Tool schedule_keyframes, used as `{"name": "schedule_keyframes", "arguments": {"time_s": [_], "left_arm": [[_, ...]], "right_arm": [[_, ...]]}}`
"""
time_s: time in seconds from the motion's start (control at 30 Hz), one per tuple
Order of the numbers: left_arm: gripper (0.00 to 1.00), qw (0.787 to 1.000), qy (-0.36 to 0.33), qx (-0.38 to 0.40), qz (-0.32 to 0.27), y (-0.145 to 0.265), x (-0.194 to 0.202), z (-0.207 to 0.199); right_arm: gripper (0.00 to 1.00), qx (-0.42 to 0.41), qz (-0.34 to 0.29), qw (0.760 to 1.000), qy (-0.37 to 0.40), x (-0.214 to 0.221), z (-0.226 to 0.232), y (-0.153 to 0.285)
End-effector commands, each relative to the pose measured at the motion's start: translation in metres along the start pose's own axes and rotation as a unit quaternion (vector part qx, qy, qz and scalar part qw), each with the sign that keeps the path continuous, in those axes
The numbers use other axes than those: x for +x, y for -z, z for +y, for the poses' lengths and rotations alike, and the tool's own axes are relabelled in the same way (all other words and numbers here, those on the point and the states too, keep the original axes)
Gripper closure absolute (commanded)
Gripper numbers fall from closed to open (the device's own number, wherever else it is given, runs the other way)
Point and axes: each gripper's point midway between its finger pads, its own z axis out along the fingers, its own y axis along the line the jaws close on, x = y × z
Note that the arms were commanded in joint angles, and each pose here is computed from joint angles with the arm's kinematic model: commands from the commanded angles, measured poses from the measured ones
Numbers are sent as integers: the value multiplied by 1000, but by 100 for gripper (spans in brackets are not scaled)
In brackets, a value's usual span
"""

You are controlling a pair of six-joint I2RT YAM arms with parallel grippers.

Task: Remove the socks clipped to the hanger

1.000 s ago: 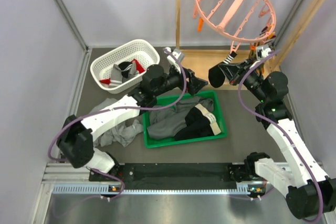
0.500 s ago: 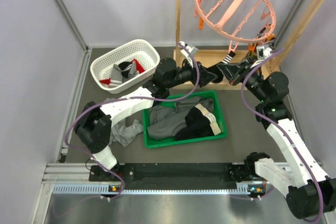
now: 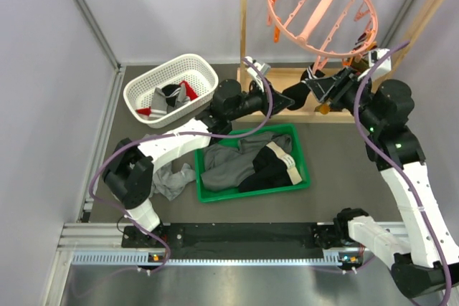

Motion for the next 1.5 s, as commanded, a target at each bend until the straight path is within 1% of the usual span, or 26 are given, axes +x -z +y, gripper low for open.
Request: {"name": "schedule_keyframes", "arguments": {"time_s": [0.0, 0.1, 0.27, 0.5, 0.6, 0.77, 1.13, 1.23, 1.27, 1.47], "left_arm": [[100, 999, -11, 30, -34, 7, -21, -20], [100, 999, -13, 29, -39, 10, -24, -21], [100, 999, -13, 29, -37, 13, -24, -23], [100, 999, -13, 31, -39, 15, -25, -26], [100, 999, -12, 30, -42, 17, -27, -26], [100, 999, -8, 32, -42, 17, -26, -27], [100, 998, -10, 36, -45, 19, -28, -29], [100, 998, -11, 35, -44, 20, -28, -30], [100, 998, -13, 34, -43, 20, -27, -29], [100, 999, -13, 30, -41, 22, -23, -27]], "right_arm": [[41, 101, 4, 995, -15, -10, -20, 13], [41, 129, -5, 992, -4, -23, -24, 17], [40, 148, 4, 989, 13, -37, -25, 7], [41, 140, 11, 990, 20, -43, -24, -17], [41, 145, 4, 989, 22, -47, -27, -24], [42, 119, -23, 992, 23, -55, -22, -40], [45, 138, -25, 989, 42, -55, -26, -69], [50, 144, -27, 988, 48, -54, -26, -73], [53, 147, -32, 987, 49, -56, -26, -73], [59, 163, -46, 984, 50, -60, -32, -73]]}}
